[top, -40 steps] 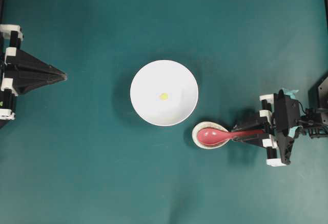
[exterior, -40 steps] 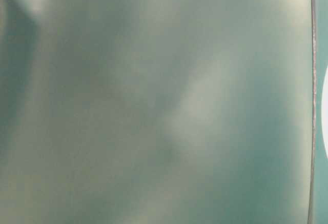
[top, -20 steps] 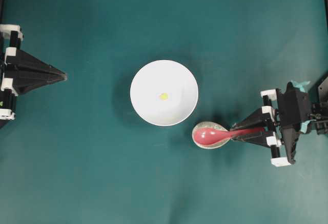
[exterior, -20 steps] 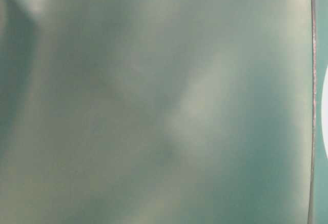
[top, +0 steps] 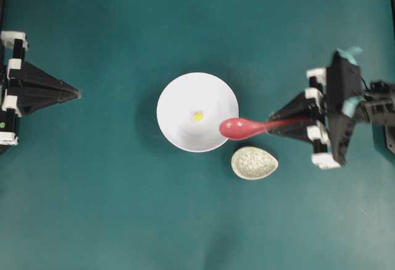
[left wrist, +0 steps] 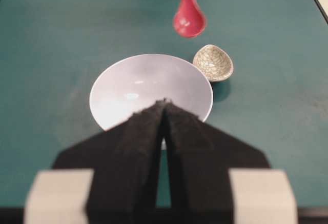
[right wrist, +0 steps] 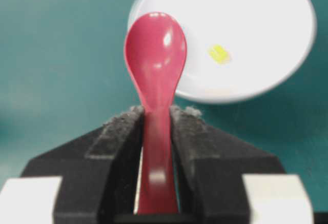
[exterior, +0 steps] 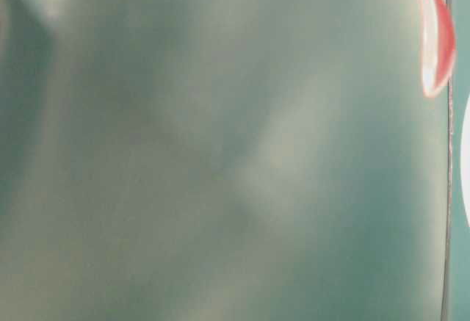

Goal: Scoop the yellow hexagonal prism block from the bowl with a spoon using the right arm.

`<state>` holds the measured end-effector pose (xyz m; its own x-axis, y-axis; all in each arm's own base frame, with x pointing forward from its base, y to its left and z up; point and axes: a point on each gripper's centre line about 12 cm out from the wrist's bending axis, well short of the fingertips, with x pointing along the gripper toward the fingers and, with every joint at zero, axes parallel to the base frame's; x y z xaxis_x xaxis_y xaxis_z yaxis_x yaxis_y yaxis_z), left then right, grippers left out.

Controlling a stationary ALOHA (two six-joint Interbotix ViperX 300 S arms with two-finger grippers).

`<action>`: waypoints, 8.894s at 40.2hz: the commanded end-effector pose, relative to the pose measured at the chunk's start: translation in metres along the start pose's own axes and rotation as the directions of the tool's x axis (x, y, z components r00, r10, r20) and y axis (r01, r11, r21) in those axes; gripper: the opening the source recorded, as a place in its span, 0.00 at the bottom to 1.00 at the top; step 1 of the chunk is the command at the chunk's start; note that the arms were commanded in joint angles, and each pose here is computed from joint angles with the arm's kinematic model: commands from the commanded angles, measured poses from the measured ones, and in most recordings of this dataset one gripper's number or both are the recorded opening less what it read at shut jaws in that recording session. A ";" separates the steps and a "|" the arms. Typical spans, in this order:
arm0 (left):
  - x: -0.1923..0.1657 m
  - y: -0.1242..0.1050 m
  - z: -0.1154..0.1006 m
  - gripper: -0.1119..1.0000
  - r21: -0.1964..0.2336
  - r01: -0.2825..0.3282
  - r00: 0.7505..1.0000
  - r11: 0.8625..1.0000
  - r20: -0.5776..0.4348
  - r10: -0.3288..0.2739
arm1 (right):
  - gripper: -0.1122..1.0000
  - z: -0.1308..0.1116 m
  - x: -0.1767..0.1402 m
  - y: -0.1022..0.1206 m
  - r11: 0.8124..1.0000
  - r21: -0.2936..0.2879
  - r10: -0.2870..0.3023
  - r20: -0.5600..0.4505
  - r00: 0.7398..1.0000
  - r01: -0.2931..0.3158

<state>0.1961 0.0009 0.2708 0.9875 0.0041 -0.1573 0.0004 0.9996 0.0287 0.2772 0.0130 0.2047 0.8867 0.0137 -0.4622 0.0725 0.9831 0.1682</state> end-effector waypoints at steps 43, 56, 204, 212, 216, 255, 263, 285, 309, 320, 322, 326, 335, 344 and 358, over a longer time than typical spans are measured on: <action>0.002 0.000 0.000 0.09 0.009 -0.001 0.999 1.000 -0.041 0.001 | 0.30 0.061 0.076 -0.036 0.999 0.050 0.016 -0.522 0.853 0.011; 0.002 0.000 0.000 0.09 0.009 -0.001 0.999 1.000 -0.038 0.001 | 0.30 0.056 0.083 -0.041 0.990 0.099 -0.024 -0.599 0.800 0.104; 0.001 0.000 0.002 0.09 0.009 -0.001 1.000 1.000 -0.029 0.001 | 0.30 0.087 0.113 -0.034 0.996 0.020 -0.076 -0.265 0.961 0.085; 0.001 0.000 0.002 0.09 0.009 -0.001 1.000 1.000 -0.029 0.001 | 0.30 0.084 0.109 -0.034 0.996 0.026 -0.077 -0.268 0.960 0.087; 0.001 0.000 0.002 0.09 0.009 -0.001 1.000 1.000 -0.029 0.001 | 0.30 0.084 0.109 -0.034 0.996 0.026 -0.077 -0.270 0.960 0.087; 0.001 0.000 0.002 0.09 0.009 -0.001 1.000 1.000 -0.028 0.001 | 0.30 0.093 0.078 -0.029 0.996 0.028 -0.071 -0.223 0.972 0.079; 0.001 0.000 0.002 0.09 0.009 -0.001 1.000 1.000 -0.029 0.001 | 0.30 0.088 0.057 -0.027 0.996 0.042 -0.067 -0.190 0.980 0.077; 0.001 0.000 0.002 0.09 0.009 -0.001 1.000 1.000 -0.026 0.001 | 0.30 0.056 0.011 0.012 0.999 0.006 0.037 -0.060 0.997 -0.037; -0.001 0.001 0.004 0.09 0.009 -0.002 1.000 1.000 -0.018 0.002 | 0.30 -0.043 0.003 0.039 0.990 0.073 0.128 -0.113 0.985 -0.120; -0.001 0.001 0.005 0.09 0.009 -0.002 1.000 1.000 -0.014 0.002 | 0.30 -0.069 0.013 0.035 0.990 0.119 0.101 -0.199 0.975 -0.078; -0.001 0.001 0.005 0.09 0.009 -0.002 1.000 1.000 -0.014 0.002 | 0.30 -0.072 0.016 0.035 0.990 0.118 0.097 -0.212 0.973 -0.073; -0.001 0.001 0.005 0.09 0.009 -0.002 1.000 1.000 -0.014 0.002 | 0.30 -0.075 0.020 0.035 0.991 0.119 0.090 -0.229 0.969 -0.064; -0.001 0.001 0.005 0.09 0.009 -0.002 1.000 1.000 -0.012 0.002 | 0.30 -0.074 0.021 0.036 0.991 0.119 0.090 -0.227 0.970 -0.064; -0.001 0.000 0.005 0.09 0.009 0.000 1.000 1.000 -0.012 0.000 | 0.30 -0.074 0.021 0.036 0.990 0.126 0.090 -0.230 0.969 -0.062; -0.001 0.001 0.005 0.09 0.009 -0.002 1.000 1.000 -0.012 0.002 | 0.51 -0.068 0.016 0.037 0.987 0.143 0.102 -0.215 0.971 -0.072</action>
<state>0.1935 0.0010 0.2670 0.9805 0.0050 -0.1966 0.0018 0.9994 0.0347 0.2577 0.0602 0.1328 0.7451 0.1448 -0.6511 0.0848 0.9476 0.3079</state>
